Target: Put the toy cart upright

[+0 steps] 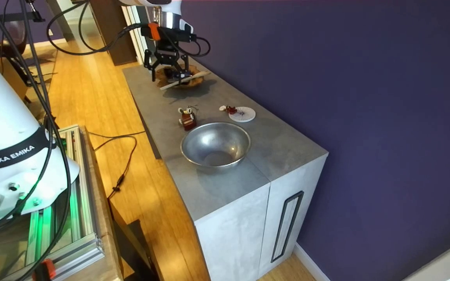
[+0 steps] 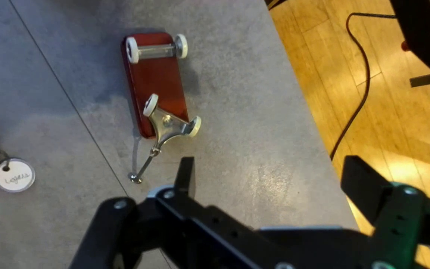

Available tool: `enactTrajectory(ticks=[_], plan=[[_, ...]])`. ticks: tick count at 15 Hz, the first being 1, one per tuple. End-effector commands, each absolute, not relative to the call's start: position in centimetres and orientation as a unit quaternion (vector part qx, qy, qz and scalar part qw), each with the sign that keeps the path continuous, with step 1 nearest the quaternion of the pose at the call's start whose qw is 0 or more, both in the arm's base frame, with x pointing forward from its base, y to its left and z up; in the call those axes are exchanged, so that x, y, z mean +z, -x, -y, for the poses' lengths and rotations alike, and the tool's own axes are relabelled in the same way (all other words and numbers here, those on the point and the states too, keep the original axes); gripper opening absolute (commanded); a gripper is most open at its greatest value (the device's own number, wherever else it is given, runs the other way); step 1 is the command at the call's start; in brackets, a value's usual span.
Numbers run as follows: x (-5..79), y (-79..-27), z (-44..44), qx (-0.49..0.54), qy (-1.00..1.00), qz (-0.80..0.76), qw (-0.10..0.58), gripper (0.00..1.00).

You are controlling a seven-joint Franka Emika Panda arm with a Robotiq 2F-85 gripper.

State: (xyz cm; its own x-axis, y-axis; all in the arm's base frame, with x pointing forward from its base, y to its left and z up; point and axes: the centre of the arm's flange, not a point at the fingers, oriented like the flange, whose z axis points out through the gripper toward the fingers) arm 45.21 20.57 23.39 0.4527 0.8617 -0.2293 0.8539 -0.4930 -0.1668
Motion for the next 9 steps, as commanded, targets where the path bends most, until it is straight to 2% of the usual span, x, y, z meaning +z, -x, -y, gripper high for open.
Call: enactTrajectory(ticks=[1,3,9], plan=[[20.9,-47.6,-21.5,0.131,0.838,0.528,0.038,1.00],[21.3,-46.5,-21.1,0.138,0.842,0.521,0.026,1.00],[19.0,-48.1,-20.9,0.153,0.844,0.512,0.046,1.00]])
